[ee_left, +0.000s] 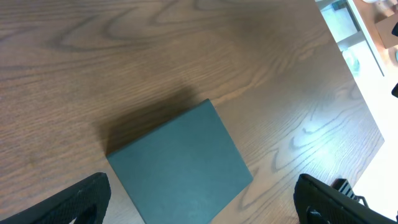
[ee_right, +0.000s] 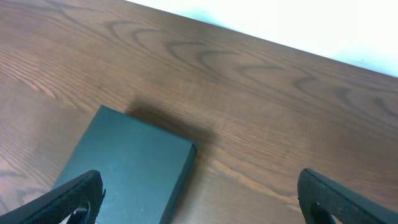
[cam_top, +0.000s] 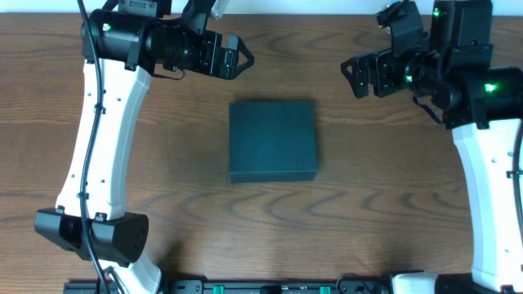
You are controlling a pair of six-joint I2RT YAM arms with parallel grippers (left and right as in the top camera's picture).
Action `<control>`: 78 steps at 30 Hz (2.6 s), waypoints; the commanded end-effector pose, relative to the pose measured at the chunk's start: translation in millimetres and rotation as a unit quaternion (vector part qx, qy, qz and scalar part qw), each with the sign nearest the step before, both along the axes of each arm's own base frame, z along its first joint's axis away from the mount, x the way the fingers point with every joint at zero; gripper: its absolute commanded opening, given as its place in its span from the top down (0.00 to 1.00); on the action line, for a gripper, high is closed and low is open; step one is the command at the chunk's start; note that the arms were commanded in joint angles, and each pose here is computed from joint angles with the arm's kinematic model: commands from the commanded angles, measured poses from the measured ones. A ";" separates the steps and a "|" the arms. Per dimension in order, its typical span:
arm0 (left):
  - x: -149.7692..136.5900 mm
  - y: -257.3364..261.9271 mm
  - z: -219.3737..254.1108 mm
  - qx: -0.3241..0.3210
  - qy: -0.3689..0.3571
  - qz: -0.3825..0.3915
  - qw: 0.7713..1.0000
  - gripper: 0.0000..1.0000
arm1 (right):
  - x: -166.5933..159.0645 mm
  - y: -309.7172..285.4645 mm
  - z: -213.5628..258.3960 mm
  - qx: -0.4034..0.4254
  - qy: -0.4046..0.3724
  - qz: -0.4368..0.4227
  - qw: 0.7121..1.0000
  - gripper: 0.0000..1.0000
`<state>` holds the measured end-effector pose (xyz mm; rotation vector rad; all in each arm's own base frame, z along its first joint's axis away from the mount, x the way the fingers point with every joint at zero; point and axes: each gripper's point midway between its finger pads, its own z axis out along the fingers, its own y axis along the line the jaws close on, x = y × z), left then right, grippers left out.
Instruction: Pack container
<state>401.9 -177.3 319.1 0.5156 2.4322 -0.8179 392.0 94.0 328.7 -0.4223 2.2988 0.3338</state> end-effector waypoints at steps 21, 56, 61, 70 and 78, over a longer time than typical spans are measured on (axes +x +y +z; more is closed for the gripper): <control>-30.4 85.0 70.0 0.151 -0.147 0.159 0.965 0.05 | -1.5 1.0 4.7 -0.004 -0.007 0.003 1.000 0.01; -212.0 181.3 -105.7 0.090 -0.197 0.401 0.890 0.05 | -1.4 0.9 4.7 -0.004 -0.007 0.003 1.000 0.01; -212.7 182.4 -129.4 0.083 -0.216 0.405 0.885 0.05 | -1.5 1.0 4.7 -0.004 -0.007 0.003 1.000 0.01; -215.8 187.3 -171.5 0.093 -0.217 0.414 0.879 0.05 | -1.5 1.0 4.7 -0.004 -0.007 0.003 1.000 0.01; -215.4 198.5 -205.1 0.136 -0.189 0.424 0.875 0.05 | -1.4 0.9 4.7 -0.004 -0.007 0.003 1.000 0.01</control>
